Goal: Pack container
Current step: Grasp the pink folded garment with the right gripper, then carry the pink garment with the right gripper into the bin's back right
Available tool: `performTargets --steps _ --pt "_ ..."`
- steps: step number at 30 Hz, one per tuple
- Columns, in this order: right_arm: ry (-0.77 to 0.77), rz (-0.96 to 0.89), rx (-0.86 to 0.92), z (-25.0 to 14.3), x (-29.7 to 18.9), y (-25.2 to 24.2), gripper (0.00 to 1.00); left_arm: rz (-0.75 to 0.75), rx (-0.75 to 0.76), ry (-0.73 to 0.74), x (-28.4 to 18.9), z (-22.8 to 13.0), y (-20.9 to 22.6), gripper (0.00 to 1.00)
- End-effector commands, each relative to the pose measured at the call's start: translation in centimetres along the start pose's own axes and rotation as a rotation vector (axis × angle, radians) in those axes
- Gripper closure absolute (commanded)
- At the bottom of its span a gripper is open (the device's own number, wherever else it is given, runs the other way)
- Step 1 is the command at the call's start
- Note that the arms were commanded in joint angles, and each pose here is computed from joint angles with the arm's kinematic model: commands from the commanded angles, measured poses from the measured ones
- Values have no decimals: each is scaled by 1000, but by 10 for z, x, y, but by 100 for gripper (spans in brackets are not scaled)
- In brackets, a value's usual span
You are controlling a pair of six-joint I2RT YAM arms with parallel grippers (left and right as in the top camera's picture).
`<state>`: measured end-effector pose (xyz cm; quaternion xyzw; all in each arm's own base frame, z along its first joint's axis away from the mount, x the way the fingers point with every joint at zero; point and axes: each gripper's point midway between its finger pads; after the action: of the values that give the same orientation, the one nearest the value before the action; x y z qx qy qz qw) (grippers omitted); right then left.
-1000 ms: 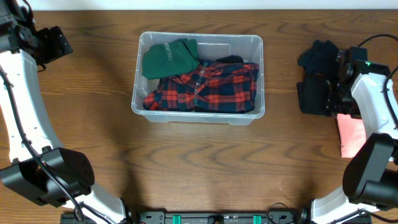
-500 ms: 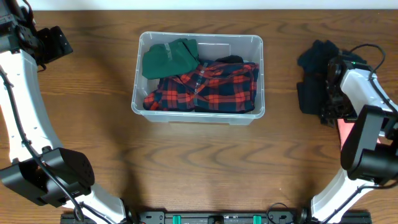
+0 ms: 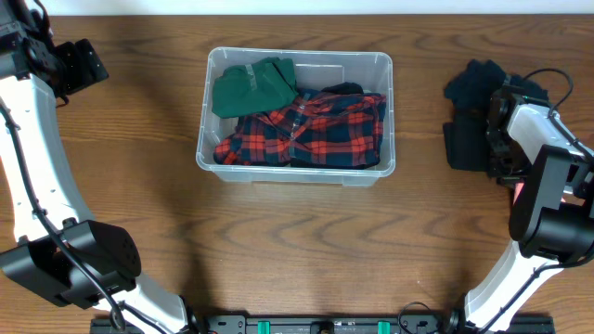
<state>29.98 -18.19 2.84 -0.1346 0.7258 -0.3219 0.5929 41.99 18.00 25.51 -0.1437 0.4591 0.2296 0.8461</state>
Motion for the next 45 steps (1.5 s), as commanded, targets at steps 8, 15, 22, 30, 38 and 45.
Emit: performTargets --steps 8,15,22,30,38,45 --pt "-11 45 139 13 -25 -6 99 2 -10 3 2 0 0 2" --pt "-123 207 237 37 -101 -20 99 3 -10 3 2 0 0 2" --pt "-352 647 267 47 -230 -14 99 2 -10 3 2 0 0 2" --pt "-699 1117 236 30 -385 -2 99 3 -10 3 2 0 0 2" --pt "-824 1267 391 12 -475 25 98 3 -10 3 2 0 0 2" --pt "-830 1220 631 -2 -493 39 99 2 -10 3 2 0 0 2"
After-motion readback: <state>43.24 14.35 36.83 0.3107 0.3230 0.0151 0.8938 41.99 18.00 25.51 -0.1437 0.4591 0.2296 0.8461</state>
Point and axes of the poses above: each gripper's point midway between its finger pads, its own x axis out along the fingers, its own y axis along the line the jaws close on, z = x × y, and after that the axes turned 2 degrees about -x, right-handed
